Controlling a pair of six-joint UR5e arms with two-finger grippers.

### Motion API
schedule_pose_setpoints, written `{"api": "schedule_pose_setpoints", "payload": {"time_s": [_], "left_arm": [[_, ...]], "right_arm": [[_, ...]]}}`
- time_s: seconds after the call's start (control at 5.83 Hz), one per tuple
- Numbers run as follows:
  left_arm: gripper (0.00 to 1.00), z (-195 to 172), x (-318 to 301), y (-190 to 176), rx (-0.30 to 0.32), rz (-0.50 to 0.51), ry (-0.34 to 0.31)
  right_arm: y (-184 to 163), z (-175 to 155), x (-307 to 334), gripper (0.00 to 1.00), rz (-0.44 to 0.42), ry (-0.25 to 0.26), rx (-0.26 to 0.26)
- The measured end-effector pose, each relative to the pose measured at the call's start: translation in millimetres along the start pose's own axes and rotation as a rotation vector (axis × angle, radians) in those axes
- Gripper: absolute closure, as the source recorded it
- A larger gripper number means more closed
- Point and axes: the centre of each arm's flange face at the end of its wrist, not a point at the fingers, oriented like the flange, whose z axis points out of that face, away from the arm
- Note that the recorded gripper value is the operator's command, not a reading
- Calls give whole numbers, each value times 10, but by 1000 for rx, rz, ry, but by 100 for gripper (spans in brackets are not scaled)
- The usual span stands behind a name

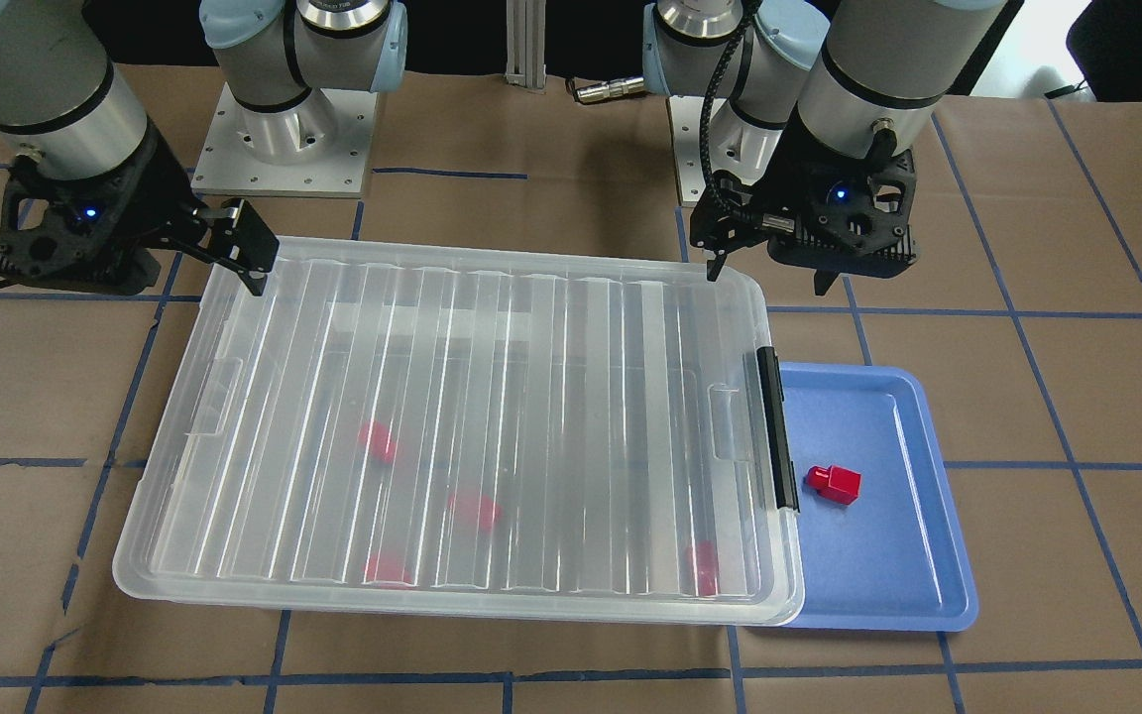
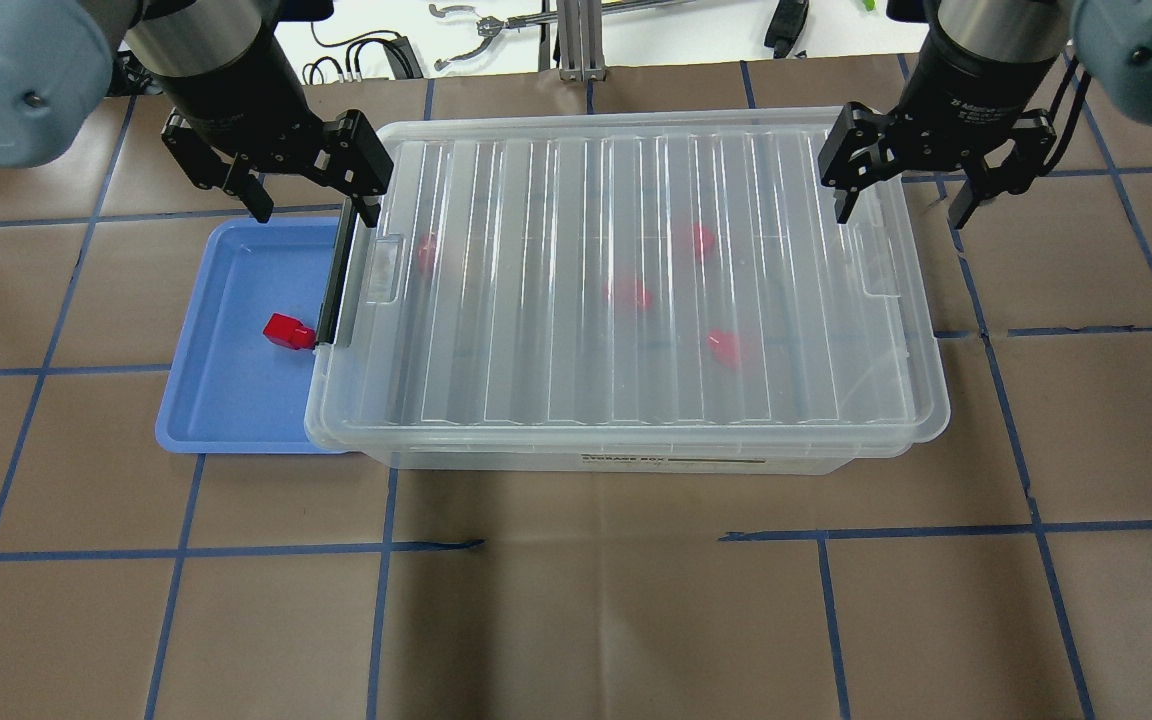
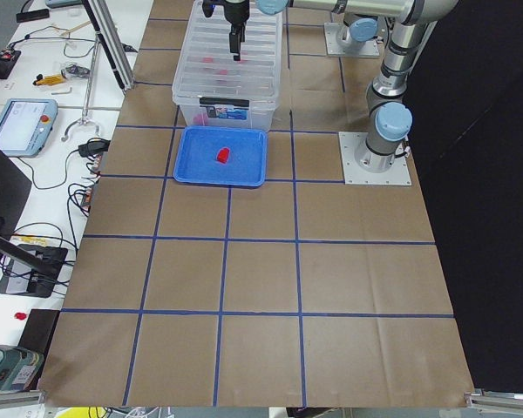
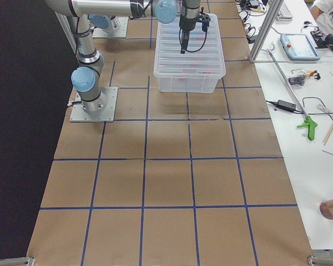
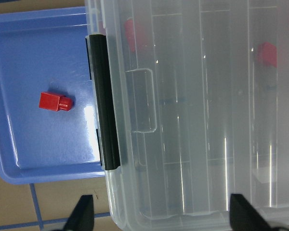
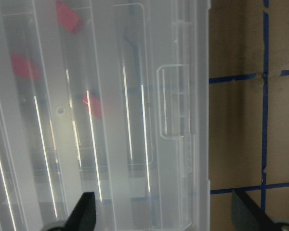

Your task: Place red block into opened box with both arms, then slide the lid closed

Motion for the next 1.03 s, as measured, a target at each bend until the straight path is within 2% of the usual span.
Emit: {"api": "schedule_pose_setpoints", "payload": {"time_s": [0.34, 0.51, 0.69, 1.03], "left_arm": [[1, 3, -1, -7, 0, 1, 0], [1, 7, -1, -10, -1, 1, 0], [1, 7, -1, -11, -1, 1, 0], [1, 2, -1, -7, 0, 1, 0]], "right_arm": [[-143, 163, 473, 0, -8, -11, -28], [-172, 378, 534, 0, -16, -20, -56], [-197, 579, 552, 0, -18, -21, -56], [-249, 1013, 577, 0, -30, -2, -11]]}}
